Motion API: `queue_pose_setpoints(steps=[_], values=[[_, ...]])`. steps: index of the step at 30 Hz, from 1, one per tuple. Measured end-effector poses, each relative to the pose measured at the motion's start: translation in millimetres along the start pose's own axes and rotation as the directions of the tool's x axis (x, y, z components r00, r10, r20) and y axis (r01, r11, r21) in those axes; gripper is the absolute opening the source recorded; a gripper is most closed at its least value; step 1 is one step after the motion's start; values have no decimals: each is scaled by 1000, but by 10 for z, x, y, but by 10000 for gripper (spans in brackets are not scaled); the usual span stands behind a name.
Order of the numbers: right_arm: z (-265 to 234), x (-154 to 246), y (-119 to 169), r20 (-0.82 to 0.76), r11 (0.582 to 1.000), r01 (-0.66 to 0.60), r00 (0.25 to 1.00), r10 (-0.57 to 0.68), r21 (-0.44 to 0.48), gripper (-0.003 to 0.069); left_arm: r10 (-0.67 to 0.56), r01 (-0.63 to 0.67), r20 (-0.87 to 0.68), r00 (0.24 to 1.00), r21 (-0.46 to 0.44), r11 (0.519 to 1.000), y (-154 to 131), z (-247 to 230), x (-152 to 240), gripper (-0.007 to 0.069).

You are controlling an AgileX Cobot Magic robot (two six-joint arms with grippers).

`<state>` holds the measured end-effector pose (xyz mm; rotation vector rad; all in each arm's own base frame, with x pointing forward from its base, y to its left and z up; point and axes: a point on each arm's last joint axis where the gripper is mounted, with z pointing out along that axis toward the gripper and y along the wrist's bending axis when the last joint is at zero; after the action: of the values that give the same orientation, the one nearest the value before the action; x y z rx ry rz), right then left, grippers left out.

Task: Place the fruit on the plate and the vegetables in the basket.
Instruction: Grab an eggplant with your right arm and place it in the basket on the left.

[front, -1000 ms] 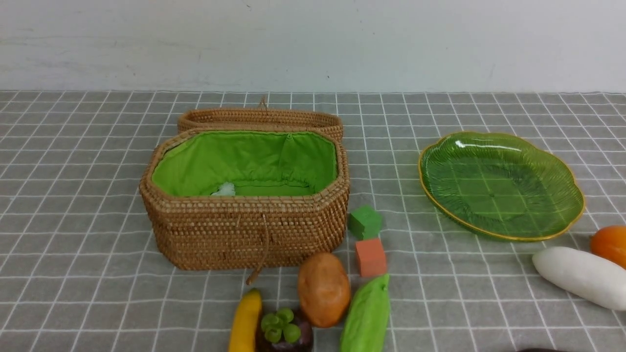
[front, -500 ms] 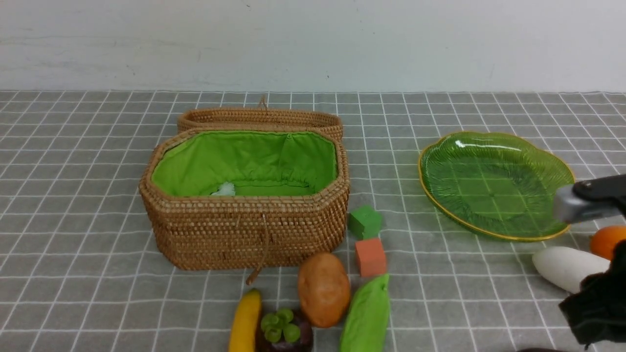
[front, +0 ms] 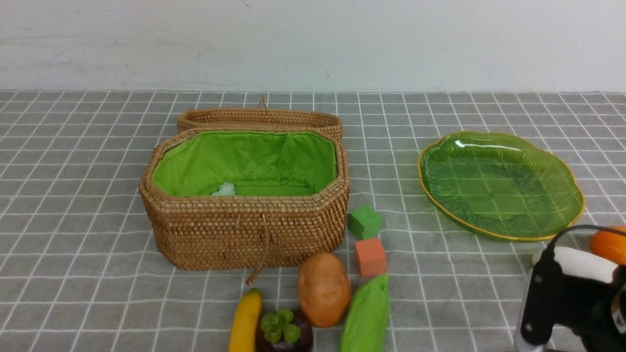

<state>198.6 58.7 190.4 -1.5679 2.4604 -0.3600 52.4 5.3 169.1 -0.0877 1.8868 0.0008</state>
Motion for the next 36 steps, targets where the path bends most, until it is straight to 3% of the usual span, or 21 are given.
queue_pose_setpoints(steps=[2, 6, 9, 10, 17, 21, 26, 28, 29, 30, 33, 34, 35, 36], values=[[58, -3, 28, 22, 1000, 11, 1000, -12, 7, 674, 0, 0, 0, 1000, 0, 1000, 0, 0, 0, 239], [247, -70, 69, 78, 1000, -28, 997, 28, 1, 596, 0, 0, 0, 1000, 0, 1000, 0, 0, 0, 239], [354, -135, 59, 68, 998, -62, 996, 64, -30, 443, 0, 0, 0, 1000, 0, 1000, 0, 0, 0, 239], [362, -151, 46, 52, 997, -63, 997, 65, -40, 427, 0, 0, 0, 1000, 0, 1000, 0, 0, 0, 239], [192, -293, -141, -16, 993, -72, 997, 70, -98, 433, 0, 0, 0, 1000, 0, 1000, 0, 0, 0, 239], [-266, -652, -438, 117, 973, -154, 977, 176, -173, 433, 0, 0, 0, 1000, 0, 1000, 0, 0, 0, 239], [-1003, -1117, -774, 429, 932, -227, 839, 334, -281, 433, 0, 0, 0, 1000, 0, 1000, 0, 0, 0, 239], [-1390, -1342, -939, 598, 915, -230, 699, 393, -333, 433, 0, 0, 0, 1000, 0, 1000, 0, 0, 0, 239], [-1446, -1364, -966, 619, 917, -226, 682, 390, -329, 433, 0, 0, 0, 1000, 0, 1000, 0, 0, 0, 239], [-1636, -1507, -1055, 703, 913, -214, 586, 403, -346, 433, 0, 0, 0, 1000, 0, 1000, 0, 0, 0, 239], [-1835, -1834, -1148, 827, 919, -171, 401, 395, -356, 433, 0, 0, 0, 1000, 0, 1000, 0, 0, 0, 240], [-1829, -1844, -1156, 830, 923, -166, 403, 385, -347, 433, 0, 0, 0, 1000, 0, 1000, 0, 0, 0, 240], [-1854, -2000, -1169, 871, 930, -158, 328, 367, -332, 433, 0, 0, 0, 1000, 0, 1000, 0, 0, 0, 240], [-1846, -2066, -1157, 882, 934, -148, 306, 357, -327, 433, 0, 0, 0, 1000, 0, 1000, 0, 0, 0, 240]])
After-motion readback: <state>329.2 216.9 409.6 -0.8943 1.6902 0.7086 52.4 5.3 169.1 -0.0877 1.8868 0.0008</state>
